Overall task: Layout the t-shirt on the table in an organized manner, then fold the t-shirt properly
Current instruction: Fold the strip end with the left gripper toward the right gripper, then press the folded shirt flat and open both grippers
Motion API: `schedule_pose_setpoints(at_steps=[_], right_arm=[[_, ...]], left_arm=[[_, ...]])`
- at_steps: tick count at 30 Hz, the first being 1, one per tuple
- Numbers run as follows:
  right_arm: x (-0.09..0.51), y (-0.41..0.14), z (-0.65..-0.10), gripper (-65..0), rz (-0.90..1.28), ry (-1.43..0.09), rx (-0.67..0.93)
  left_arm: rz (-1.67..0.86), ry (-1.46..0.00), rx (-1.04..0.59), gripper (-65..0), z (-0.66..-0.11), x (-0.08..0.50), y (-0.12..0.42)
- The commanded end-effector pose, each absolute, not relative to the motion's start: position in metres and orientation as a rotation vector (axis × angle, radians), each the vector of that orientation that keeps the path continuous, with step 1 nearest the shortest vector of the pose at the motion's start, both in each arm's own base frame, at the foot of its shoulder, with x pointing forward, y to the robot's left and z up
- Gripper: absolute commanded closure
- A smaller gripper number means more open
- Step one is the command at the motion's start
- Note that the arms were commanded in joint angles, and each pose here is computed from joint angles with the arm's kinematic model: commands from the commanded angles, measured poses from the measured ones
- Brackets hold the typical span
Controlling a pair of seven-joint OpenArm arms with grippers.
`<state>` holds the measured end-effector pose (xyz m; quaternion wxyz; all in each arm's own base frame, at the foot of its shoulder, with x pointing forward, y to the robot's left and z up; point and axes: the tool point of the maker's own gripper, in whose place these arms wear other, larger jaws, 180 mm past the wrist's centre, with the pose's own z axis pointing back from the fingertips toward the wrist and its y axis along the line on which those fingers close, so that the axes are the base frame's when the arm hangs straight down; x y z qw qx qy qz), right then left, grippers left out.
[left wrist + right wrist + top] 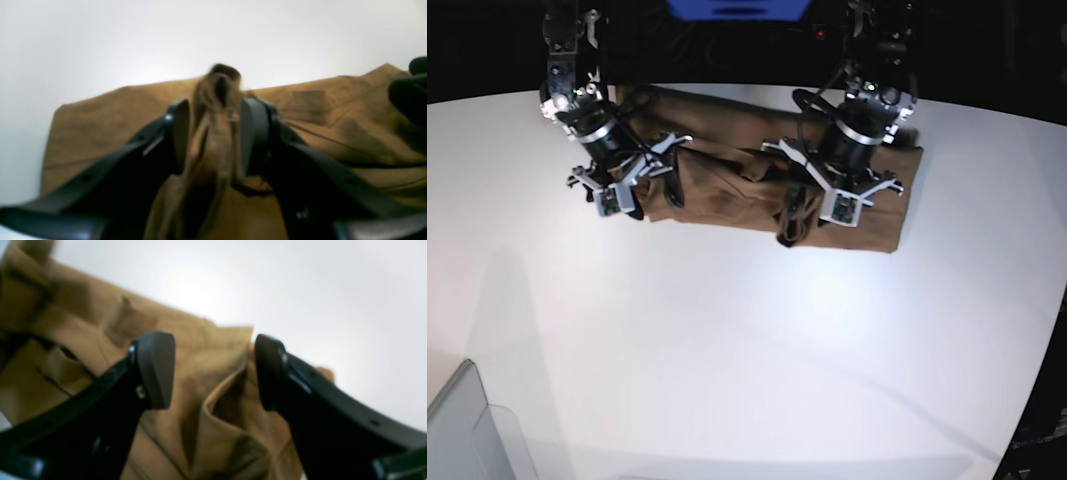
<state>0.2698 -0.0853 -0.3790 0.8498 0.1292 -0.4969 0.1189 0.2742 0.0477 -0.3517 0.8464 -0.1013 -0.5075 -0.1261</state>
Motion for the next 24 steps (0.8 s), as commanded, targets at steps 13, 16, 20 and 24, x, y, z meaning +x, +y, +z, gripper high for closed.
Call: schedule_pose_setpoints(at_steps=[13, 16, 20, 24], right_arm=[[0.269, -0.083, -0.352, -38.4, 0.251, -1.128, 0.281], [0.268, -0.083, -0.343, -38.7, 0.254, -1.147, 0.276], [0.265, -0.094, -0.332, -39.2, 0.189, -1.178, 0.247], [0.259, -0.124, -0.336, -43.3, 0.038, -1.174, 0.180]], left_arm=[[-0.255, -1.128, -0.236, -24.4, -0.334, 0.270, 0.075], [-0.211, -1.068, -0.181, -24.4, -0.359, 0.268, 0.105], [-0.151, -1.059, -0.142, -24.7, -0.365, 0.270, 0.131], [-0.079, -1.043, -0.170, -24.7, -0.372, 0.268, 0.141]])
